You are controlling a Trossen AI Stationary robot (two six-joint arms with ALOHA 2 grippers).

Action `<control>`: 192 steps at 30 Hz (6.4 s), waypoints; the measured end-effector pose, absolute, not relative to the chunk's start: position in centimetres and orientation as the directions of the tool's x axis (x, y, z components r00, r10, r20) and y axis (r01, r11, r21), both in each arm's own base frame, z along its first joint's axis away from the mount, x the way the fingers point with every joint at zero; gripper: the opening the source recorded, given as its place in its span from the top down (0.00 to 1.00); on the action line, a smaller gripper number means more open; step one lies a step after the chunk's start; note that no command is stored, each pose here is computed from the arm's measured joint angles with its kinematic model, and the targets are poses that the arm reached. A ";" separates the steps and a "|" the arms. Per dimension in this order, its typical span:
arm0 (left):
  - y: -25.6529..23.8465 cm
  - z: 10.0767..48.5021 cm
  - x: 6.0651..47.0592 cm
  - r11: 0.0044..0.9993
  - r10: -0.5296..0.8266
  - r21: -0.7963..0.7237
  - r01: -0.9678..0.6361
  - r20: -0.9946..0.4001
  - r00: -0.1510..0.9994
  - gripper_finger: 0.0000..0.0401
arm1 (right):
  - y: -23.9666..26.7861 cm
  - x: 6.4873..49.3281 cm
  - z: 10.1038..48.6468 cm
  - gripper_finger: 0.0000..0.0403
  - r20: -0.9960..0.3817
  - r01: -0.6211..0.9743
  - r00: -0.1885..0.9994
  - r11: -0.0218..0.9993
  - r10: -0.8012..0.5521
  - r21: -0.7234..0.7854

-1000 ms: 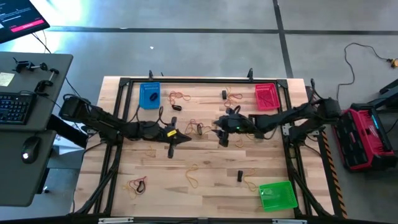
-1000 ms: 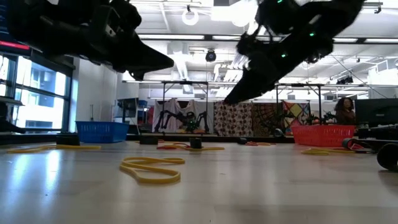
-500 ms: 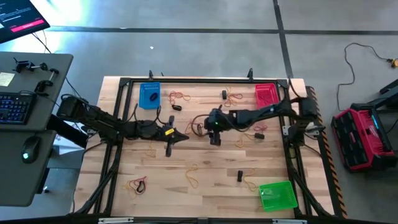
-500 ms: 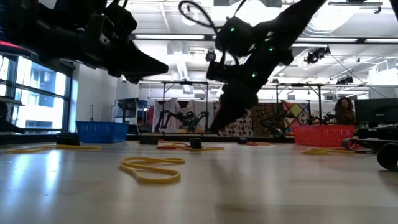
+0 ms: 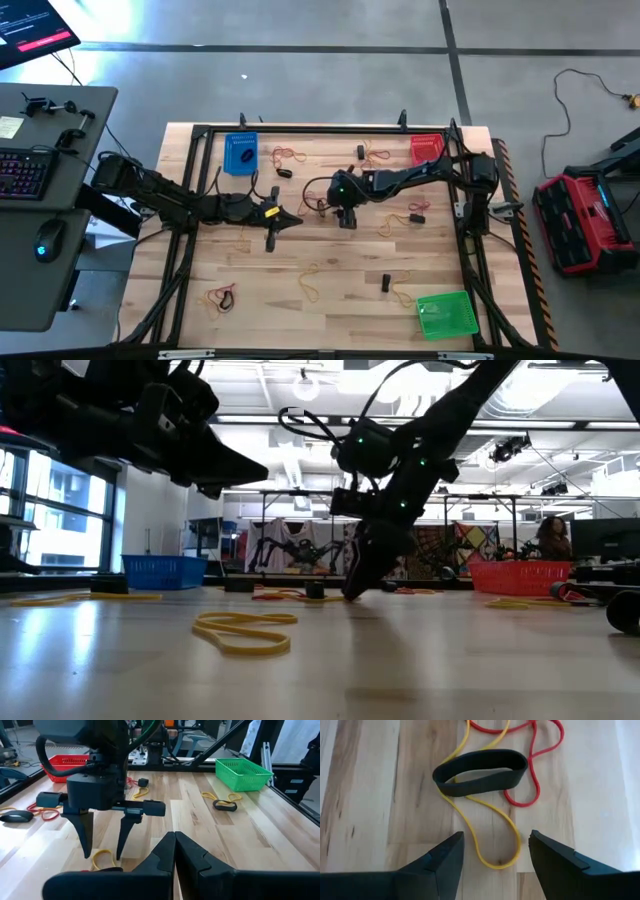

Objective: Sort rubber bands into baskets
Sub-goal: Put the yellow rubber band into the green bin

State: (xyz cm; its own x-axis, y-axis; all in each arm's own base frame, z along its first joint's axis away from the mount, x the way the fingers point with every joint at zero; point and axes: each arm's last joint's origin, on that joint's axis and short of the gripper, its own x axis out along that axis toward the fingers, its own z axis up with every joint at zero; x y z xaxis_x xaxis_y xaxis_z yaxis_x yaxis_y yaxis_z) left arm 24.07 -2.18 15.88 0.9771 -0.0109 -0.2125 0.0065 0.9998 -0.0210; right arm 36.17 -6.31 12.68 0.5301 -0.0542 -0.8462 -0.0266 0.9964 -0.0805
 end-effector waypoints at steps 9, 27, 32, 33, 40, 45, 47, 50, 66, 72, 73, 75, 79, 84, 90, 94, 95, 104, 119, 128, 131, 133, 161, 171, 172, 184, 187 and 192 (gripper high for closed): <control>-2.2 16.0 24.1 1.000 -0.010 -0.022 0.006 -0.204 0.979 1.00 | -7.5 36.1 11.9 0.53 -0.841 -0.075 0.539 0.997 0.049 0.011; -2.2 16.3 24.1 1.000 -0.009 -0.016 0.007 -0.181 0.983 1.00 | -6.6 37.0 12.4 0.97 -0.861 -0.055 0.504 0.998 0.066 0.044; -2.1 17.0 23.9 0.998 -0.008 0.056 0.016 -0.152 0.988 1.00 | -5.8 38.2 14.2 0.99 -0.877 -0.036 0.475 0.997 0.073 0.064; -2.1 17.1 23.9 0.997 -0.005 0.073 0.016 -0.143 0.990 1.00 | -5.7 38.5 14.6 0.99 -0.873 -0.024 0.483 0.997 0.071 0.068; -2.1 17.8 23.7 0.994 -0.008 0.104 0.020 -0.110 0.994 1.00 | -4.0 39.9 16.8 1.00 -0.860 -0.090 0.502 0.995 0.088 0.050; -2.4 17.9 23.7 0.992 -0.021 0.119 0.033 -0.099 0.995 1.00 | -2.6 40.0 17.5 1.00 -0.880 -0.174 0.462 0.984 0.108 0.029; -2.4 17.9 23.7 0.994 -0.020 0.102 0.031 -0.098 0.995 1.00 | -2.0 40.1 17.8 1.00 -0.884 -0.176 0.459 0.984 0.088 0.007; -2.5 17.8 23.7 0.995 -0.026 0.092 0.036 -0.107 0.994 1.00 | -0.9 40.2 18.5 1.00 -0.893 -0.174 0.440 0.985 0.091 0.014; -2.4 17.3 23.6 0.993 -0.023 0.112 0.041 -0.159 0.987 1.00 | 7.5 38.2 26.0 1.00 -0.975 0.075 0.206 0.995 -0.081 -0.067; -2.4 17.1 23.6 0.994 -0.022 0.097 0.040 -0.182 0.983 1.00 | 10.0 36.1 28.4 1.00 -0.982 0.184 0.103 0.974 -0.156 -0.136; -2.4 17.1 23.6 0.995 -0.022 0.096 0.040 -0.181 0.983 1.00 | 10.4 35.6 28.7 1.00 -0.982 0.203 0.077 0.967 -0.171 -0.153; -2.4 17.1 23.6 0.995 -0.022 0.089 0.039 -0.182 0.983 1.00 | 11.1 34.6 29.3 1.00 -0.981 0.252 0.014 0.950 -0.196 -0.186; -2.4 17.0 23.6 0.997 -0.022 0.071 0.036 -0.186 0.982 1.00 | 13.3 33.0 30.3 1.00 -0.990 0.307 0.027 0.943 -0.141 -0.127; -2.4 16.8 23.5 0.998 -0.024 0.052 0.035 -0.206 0.978 1.00 | 16.2 30.4 31.6 1.00 -0.997 0.439 0.029 0.897 -0.070 -0.050; -2.5 16.7 23.5 0.998 -0.025 0.045 0.036 -0.217 0.976 1.00 | 19.9 27.3 32.4 1.00 -1.000 0.589 0.024 0.808 -0.009 0.007; -2.5 16.6 23.5 0.998 -0.026 0.046 0.037 -0.230 0.973 1.00 | 22.0 25.7 32.4 1.00 -1.000 0.664 0.010 0.748 0.009 0.013; -2.5 16.6 23.4 0.998 -0.026 0.046 0.037 -0.233 0.972 1.00 | 22.4 25.3 32.4 1.00 -1.000 0.680 0.005 0.733 0.014 0.014; -2.5 16.5 23.4 0.998 -0.050 0.033 0.060 -0.245 0.968 1.00 | 25.3 21.6 29.4 1.00 -0.961 0.786 -0.264 0.596 0.086 -0.163; -2.9 16.3 23.3 0.996 -0.087 0.005 0.092 -0.262 0.961 1.00 | 25.0 18.5 25.4 1.00 -0.912 0.787 -0.409 0.494 -0.030 -0.369; -3.1 16.2 23.3 0.995 -0.097 0.003 0.101 -0.266 0.959 1.00 | 24.7 17.8 24.2 1.00 -0.874 0.748 -0.485 0.504 -0.030 -0.432; -3.1 16.2 23.3 0.995 -0.097 0.003 0.101 -0.266 0.959 1.00 | 24.9 17.6 24.2 1.00 -0.858 0.739 -0.513 0.507 -0.004 -0.444; -3.1 16.3 23.3 0.995 -0.097 0.003 0.101 -0.265 0.959 1.00 | 24.9 17.5 24.2 1.00 -0.859 0.739 -0.512 0.506 -0.006 -0.445; -3.2 16.3 23.3 0.994 -0.108 -0.016 0.107 -0.265 0.958 1.00 | 25.7 18.9 23.6 1.00 -0.967 0.866 -0.251 0.438 -0.040 -0.242; -3.2 16.3 23.3 0.992 -0.127 -0.021 0.126 -0.264 0.956 1.00 | 26.6 18.3 23.6 1.00 -0.977 0.892 -0.209 0.403 -0.033 -0.204; -3.3 16.3 23.3 0.989 -0.144 -0.027 0.142 -0.263 0.954 1.00 | 26.6 18.3 23.6 1.00 -0.978 0.893 -0.204 0.403 -0.031 -0.199; -3.7 16.5 23.3 0.962 -0.272 -0.032 0.272 -0.236 0.933 1.00 | 25.7 17.3 18.9 1.00 -0.987 0.910 -0.150 0.398 0.054 -0.117; -3.7 16.5 23.3 0.958 -0.282 -0.027 0.284 -0.237 0.930 1.00 | 25.0 16.9 18.8 1.00 -0.988 0.923 -0.137 0.371 0.071 -0.101; -3.7 16.5 23.3 0.959 -0.279 -0.026 0.281 -0.238 0.930 1.00 | 24.0 16.2 18.7 1.00 -0.988 0.930 -0.140 0.352 0.065 -0.108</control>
